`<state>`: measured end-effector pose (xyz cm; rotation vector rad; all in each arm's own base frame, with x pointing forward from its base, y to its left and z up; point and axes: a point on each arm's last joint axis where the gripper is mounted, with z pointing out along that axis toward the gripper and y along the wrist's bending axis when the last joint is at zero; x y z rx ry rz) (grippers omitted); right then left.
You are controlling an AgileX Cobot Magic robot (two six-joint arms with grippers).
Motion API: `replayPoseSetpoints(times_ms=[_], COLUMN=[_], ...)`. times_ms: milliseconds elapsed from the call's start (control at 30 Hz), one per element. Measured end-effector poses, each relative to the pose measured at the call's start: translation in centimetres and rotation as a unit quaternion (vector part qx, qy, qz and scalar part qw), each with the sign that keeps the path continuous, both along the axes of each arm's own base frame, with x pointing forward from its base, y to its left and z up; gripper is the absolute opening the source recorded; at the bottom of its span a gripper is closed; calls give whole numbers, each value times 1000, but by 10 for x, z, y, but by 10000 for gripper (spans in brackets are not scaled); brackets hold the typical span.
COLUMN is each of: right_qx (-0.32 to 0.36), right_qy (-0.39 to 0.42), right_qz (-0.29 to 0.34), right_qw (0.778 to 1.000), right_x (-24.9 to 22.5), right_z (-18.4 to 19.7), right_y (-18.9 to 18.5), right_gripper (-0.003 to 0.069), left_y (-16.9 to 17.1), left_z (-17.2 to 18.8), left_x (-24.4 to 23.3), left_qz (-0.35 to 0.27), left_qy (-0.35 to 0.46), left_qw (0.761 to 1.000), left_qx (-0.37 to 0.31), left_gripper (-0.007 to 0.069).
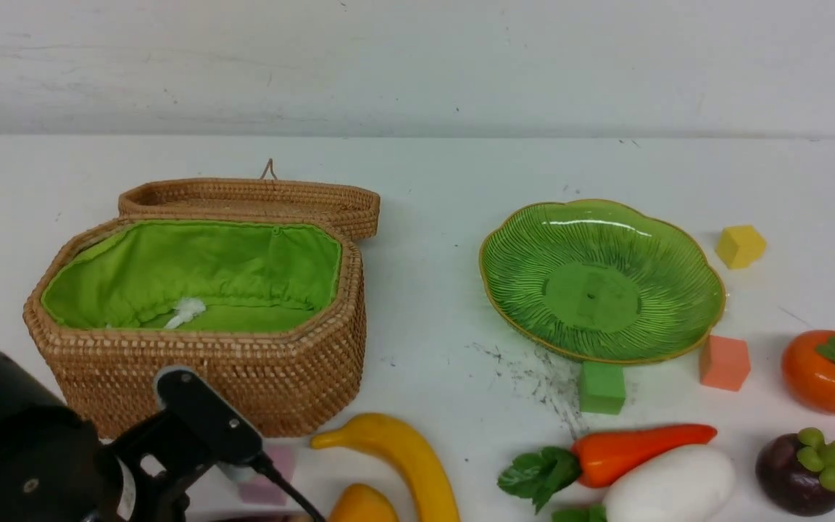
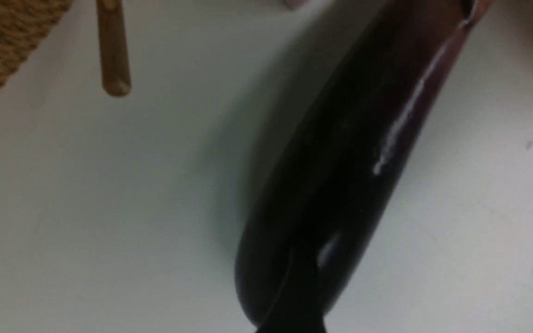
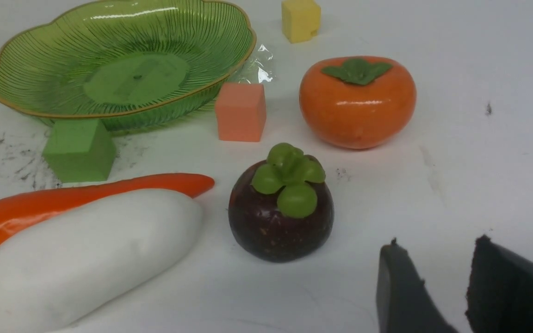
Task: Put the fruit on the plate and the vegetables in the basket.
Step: Use the left arm to grab an eggplant and put it into the left basket
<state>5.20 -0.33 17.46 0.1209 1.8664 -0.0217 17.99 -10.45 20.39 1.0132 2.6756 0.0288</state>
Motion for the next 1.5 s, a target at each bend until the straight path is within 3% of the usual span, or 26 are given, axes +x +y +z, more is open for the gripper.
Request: replayPoseSetpoints(times_ms=[300,733,900,967,1000,1200,1500], right_qx=[0,0,0,0,0,0,0], right_qy=[0,0,0,0,0,0,0], right_qz=[0,0,0,0,0,0,0], right_qw=[1000,1000,1000,1000,1000,1000,1000], right_x=[0,0,0,0,0,0,0], right_z=[0,0,0,0,0,0,0], right_y=[0,0,0,0,0,0,0], right_gripper=[242,242,242,242,242,242,242], left_y=[-3,-15,-14,-11,-10,-4,19], left_z=[9,-42,-44,-45,-45,-36,9], left_x=[10,30,28,26,25,19,-15], left_qz=[-15,-31,-28,-29,-30,-30,-1], left_qy=[-30,29,43,58,64,76,98], left_qw=[999,998,997,995,994,992,989], left_qx=[3,47,54,70,78,98,115], left_gripper=[594,562,487,392,384,386,386])
